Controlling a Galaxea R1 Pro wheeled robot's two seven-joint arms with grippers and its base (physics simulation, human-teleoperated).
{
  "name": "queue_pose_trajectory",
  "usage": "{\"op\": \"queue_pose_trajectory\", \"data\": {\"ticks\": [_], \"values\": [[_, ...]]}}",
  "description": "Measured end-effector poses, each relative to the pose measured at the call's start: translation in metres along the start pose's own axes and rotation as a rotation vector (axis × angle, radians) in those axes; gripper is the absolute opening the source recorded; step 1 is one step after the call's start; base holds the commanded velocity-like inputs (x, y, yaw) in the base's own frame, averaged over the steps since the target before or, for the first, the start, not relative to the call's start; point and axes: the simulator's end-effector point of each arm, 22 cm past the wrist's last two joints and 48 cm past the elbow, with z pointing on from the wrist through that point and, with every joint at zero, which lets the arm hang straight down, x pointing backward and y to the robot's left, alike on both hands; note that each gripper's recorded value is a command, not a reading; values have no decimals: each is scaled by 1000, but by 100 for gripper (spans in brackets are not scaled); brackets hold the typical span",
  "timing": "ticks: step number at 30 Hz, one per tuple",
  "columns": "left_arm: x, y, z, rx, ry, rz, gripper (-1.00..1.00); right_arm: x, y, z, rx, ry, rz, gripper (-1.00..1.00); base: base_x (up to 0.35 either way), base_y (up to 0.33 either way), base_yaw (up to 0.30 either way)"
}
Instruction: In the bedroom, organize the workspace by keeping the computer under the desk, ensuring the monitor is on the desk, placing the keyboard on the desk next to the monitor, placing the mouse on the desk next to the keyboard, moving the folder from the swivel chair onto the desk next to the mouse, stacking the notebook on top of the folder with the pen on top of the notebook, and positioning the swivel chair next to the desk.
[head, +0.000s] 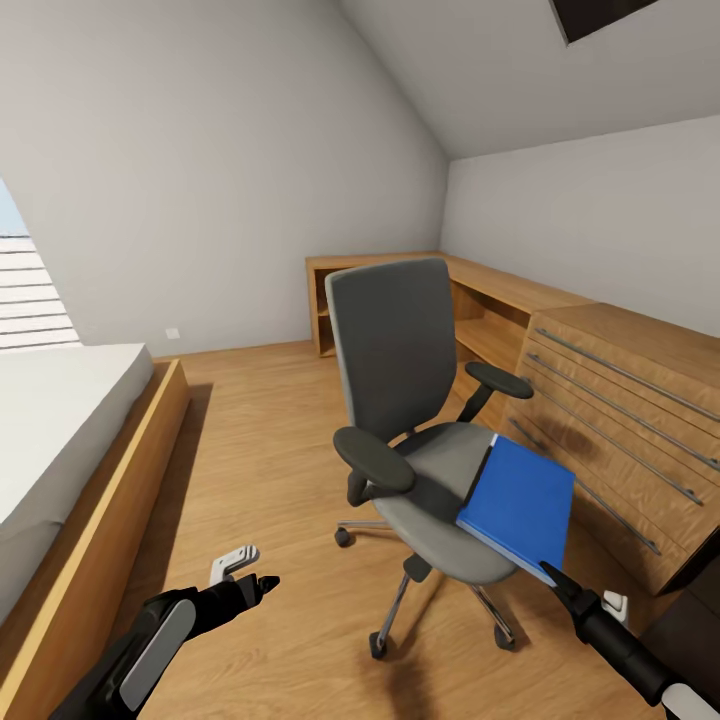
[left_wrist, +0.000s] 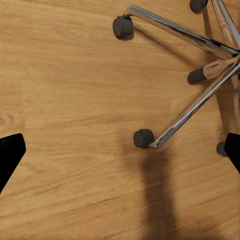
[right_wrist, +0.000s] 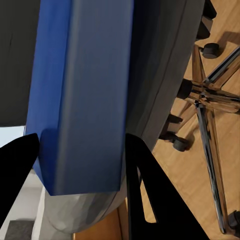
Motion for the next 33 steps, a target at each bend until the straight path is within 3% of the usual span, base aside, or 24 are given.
{"op": "queue_pose_trajectory", "data": {"ticks": [18, 33], "values": [[-1, 1, -1, 0, -3, 0, 100, 0, 0, 0, 0, 0, 1, -100, 0, 0, 0], [-22, -12, -22, -6, -3, 2, 100, -14, 31, 0, -3, -1, -1, -100, 0, 0, 0]]}}
